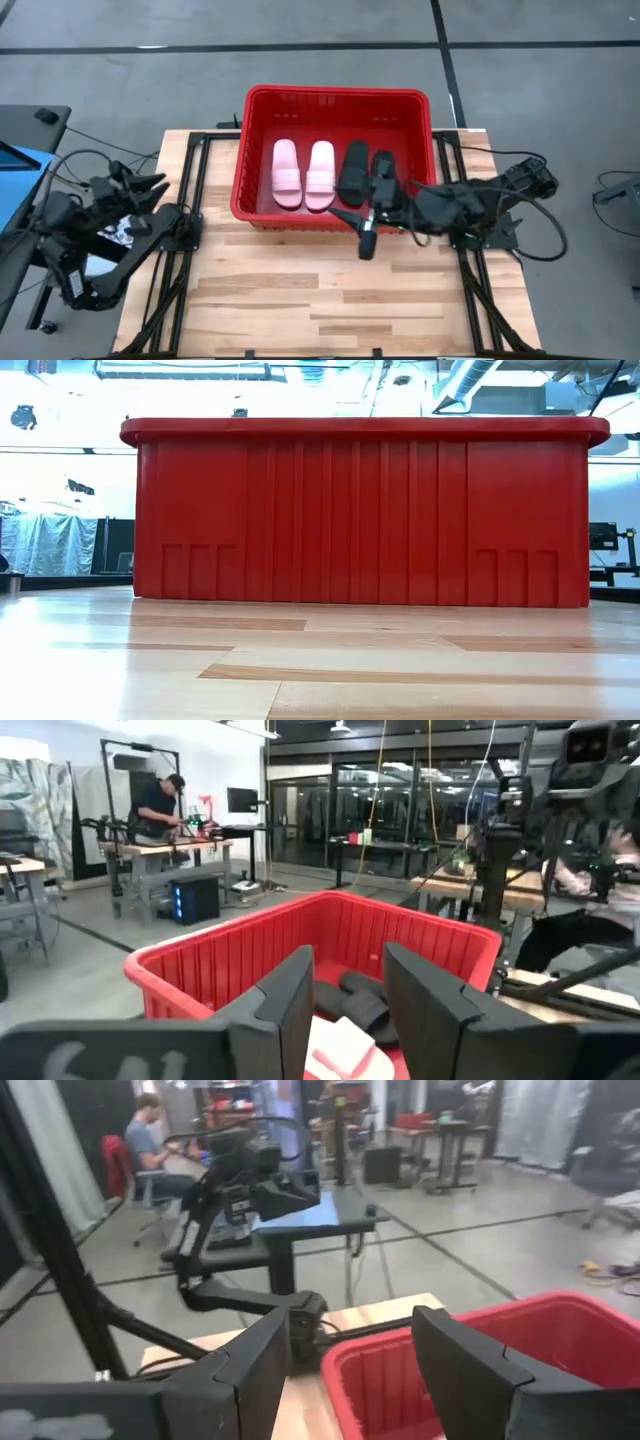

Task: Pick and place slides into bin
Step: Return to Home Position

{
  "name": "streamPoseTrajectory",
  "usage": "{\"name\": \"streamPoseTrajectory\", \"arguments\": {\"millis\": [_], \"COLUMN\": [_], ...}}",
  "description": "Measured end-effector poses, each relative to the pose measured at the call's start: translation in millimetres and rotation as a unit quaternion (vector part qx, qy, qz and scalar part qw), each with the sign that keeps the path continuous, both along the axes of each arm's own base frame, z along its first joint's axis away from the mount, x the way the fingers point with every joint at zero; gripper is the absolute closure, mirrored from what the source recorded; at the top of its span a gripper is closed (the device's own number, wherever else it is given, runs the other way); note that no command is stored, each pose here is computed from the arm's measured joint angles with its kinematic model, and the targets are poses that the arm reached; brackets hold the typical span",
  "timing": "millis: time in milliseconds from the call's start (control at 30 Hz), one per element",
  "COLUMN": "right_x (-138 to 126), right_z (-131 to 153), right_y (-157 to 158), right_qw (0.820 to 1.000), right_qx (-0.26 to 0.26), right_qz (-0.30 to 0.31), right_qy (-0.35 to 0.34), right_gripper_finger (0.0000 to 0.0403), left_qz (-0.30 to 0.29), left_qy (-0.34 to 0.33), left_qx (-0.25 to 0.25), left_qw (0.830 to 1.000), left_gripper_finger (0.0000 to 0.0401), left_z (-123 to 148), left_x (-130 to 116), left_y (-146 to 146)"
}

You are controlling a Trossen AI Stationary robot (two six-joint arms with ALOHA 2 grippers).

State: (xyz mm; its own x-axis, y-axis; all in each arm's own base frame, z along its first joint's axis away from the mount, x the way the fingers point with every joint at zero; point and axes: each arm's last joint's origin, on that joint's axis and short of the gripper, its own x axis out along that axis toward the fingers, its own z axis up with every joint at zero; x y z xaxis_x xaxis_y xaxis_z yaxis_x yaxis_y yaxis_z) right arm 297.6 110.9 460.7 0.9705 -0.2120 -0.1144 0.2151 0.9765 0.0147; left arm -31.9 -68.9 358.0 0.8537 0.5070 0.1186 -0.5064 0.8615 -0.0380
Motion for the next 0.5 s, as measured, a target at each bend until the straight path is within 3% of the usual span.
{"name": "streamPoseTrajectory", "arguments": {"millis": [133,333,400,500], "right_x": [-24.6,-57.0,-64.1,-71.3], "right_z": [-6.2,-6.4,-6.3,-6.0], "right_y": [12.0,16.9,15.5,12.4], "right_qw": [1.0,0.999,0.999,0.998], "right_qx": [-0.002,0.005,0.008,0.012], "right_qz": [-0.022,0.006,0.012,0.015], "right_qy": [-0.013,-0.039,-0.051,-0.06], "right_gripper_finger": [0.0198,0.0197,0.0199,0.02], "left_qz": [0.046,0.165,0.15,0.047], "left_qy": [-0.008,-0.051,-0.049,-0.006], "left_qx": [-0.004,0.024,0.037,0.011], "left_qw": [0.999,0.985,0.987,0.999], "left_gripper_finger": [0.0287,0.0287,0.0287,0.0287], "left_z": [-4.6,-0.8,-0.5,-2.8], "left_x": [11.2,18.3,22.0,32.8], "left_y": [11.6,23.2,26.3,36.2]}}
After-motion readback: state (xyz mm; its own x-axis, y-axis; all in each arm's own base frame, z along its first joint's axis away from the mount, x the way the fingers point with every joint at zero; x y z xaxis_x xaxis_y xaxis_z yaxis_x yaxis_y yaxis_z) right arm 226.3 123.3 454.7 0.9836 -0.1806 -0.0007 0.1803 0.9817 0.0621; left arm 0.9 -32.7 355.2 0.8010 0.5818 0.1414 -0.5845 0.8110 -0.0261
